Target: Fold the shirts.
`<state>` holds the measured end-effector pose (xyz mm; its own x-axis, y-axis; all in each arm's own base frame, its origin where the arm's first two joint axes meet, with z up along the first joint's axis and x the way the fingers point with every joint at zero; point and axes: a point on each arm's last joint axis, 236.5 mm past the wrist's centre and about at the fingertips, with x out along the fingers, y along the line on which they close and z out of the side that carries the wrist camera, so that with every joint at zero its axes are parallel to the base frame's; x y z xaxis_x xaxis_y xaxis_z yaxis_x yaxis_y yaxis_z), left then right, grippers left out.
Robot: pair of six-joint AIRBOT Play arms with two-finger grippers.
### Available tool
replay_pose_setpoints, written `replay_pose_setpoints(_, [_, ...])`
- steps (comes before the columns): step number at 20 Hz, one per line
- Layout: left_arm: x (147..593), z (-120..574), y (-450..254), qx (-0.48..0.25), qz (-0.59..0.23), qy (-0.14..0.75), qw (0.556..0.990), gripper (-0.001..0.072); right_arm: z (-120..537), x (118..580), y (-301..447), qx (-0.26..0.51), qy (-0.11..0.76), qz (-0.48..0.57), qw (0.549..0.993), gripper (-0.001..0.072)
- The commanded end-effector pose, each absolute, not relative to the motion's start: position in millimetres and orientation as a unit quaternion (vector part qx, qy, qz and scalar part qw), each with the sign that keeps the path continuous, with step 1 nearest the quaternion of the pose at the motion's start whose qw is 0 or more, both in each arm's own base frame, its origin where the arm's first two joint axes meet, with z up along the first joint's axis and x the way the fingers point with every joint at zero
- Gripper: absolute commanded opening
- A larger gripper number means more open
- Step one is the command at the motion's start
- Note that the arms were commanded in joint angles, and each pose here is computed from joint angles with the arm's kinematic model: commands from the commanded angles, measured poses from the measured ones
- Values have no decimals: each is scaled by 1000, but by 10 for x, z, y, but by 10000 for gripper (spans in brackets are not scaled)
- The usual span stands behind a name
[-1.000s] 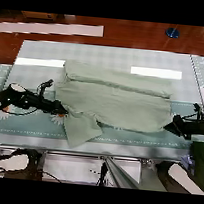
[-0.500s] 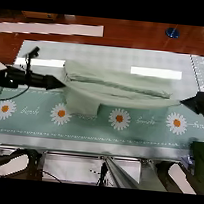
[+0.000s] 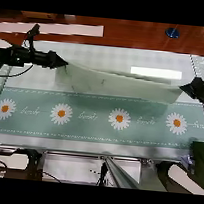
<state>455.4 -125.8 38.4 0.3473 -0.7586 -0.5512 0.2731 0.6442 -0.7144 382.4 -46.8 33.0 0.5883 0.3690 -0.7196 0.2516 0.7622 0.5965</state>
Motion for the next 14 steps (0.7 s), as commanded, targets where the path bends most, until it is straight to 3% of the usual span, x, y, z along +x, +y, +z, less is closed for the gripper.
replay_pose_setpoints(1, [4832, 140, -1221, -279, -319, 479, 768, 30, 75, 4275, -519, 337, 446, 12, 829, 21])
replay_pose_setpoints(8, [5142, -264, -1173, -299, -306, 497, 755, 31, -283, 4883, -373, 323, 451, 16, 832, 21])
replay_pose_setpoints(13, [5285, -464, -1127, -308, -290, 499, 756, 32, -604, 4799, -536, 295, 484, -23, 823, 22])
replay_pose_setpoints(14, [5283, -497, -1128, -309, -289, 501, 755, 49, -601, 4799, -532, 287, 484, -18, 826, 53])
